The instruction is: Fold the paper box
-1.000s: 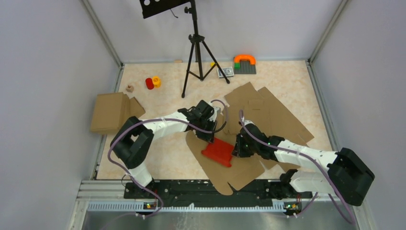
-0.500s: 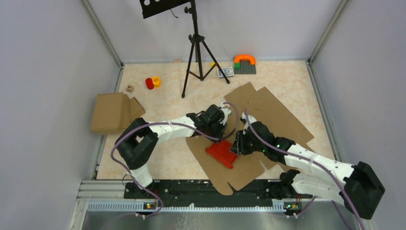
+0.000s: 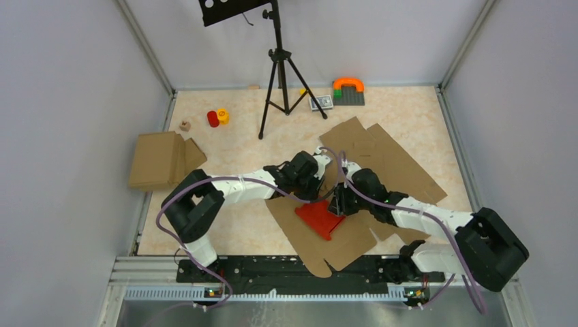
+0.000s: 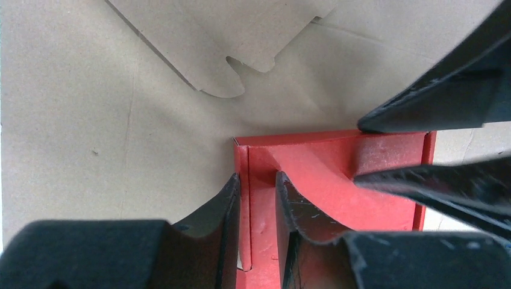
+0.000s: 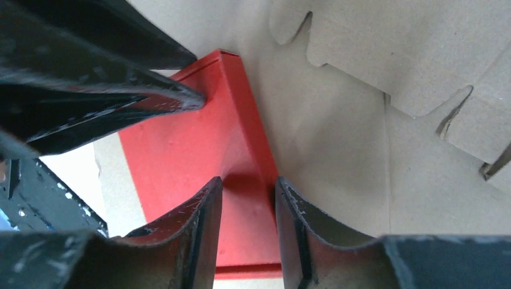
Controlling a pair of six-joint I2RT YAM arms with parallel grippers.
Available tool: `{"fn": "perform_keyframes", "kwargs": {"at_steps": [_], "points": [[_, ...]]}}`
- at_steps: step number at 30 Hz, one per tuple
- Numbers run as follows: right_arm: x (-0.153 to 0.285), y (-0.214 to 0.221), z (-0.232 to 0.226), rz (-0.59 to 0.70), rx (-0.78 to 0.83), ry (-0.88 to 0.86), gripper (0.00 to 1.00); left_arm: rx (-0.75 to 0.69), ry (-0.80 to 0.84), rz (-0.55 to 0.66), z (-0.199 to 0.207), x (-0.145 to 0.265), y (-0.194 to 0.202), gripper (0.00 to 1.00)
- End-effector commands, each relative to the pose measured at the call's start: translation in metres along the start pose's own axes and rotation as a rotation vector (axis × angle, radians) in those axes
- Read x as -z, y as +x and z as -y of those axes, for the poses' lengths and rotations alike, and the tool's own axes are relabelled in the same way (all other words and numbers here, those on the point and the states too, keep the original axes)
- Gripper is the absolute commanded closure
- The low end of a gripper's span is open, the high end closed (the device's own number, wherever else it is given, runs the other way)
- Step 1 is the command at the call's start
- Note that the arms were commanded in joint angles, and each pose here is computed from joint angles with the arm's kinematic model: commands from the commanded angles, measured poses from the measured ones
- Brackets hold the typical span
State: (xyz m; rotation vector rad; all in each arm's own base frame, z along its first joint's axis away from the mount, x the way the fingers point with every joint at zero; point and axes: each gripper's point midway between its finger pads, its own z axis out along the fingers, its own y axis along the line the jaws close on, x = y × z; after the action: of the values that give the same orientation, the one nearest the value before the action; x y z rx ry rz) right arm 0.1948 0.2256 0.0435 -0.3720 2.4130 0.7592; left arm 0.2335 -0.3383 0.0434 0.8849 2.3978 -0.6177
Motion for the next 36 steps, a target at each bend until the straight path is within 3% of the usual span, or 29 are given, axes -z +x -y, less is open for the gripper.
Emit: {"fn": "perform_keyframes", "kwargs": {"at_steps": [1,5,9,11,15,20,27,32,36], "points": [[-0.013,0.000,-0.003,0.010,-0.048,-0.093,0.65,-0.023,0.007,-0.069,-0.002,-0.003,0.027,0.74],[-0.018,0.014,0.006,-0.039,-0.075,-0.090,0.66,-0.026,0.024,-0.038,0.002,0.001,0.019,0.72],[-0.022,0.027,0.018,-0.093,-0.075,-0.036,0.77,-0.003,0.006,-0.020,0.000,0.005,0.012,0.66],[-0.022,0.029,0.021,-0.096,-0.074,-0.021,0.79,0.017,-0.024,0.011,-0.003,0.015,0.005,0.61],[-0.022,0.024,0.026,-0.081,-0.080,0.019,0.83,0.056,-0.114,0.144,-0.014,0.059,-0.016,0.37],[-0.023,0.025,0.028,-0.094,-0.089,0.030,0.86,0.150,-0.128,0.179,-0.018,0.092,-0.001,0.32],[-0.024,0.031,0.025,-0.101,-0.138,0.016,1.00,0.369,0.033,0.116,0.005,0.090,0.057,0.58],[-0.026,0.035,0.022,-0.118,-0.173,-0.003,1.00,0.461,0.060,0.053,0.009,0.078,0.086,0.92],[-0.026,0.035,0.018,-0.120,-0.185,-0.020,1.00,0.479,0.074,0.040,0.009,0.065,0.094,0.97]]}}
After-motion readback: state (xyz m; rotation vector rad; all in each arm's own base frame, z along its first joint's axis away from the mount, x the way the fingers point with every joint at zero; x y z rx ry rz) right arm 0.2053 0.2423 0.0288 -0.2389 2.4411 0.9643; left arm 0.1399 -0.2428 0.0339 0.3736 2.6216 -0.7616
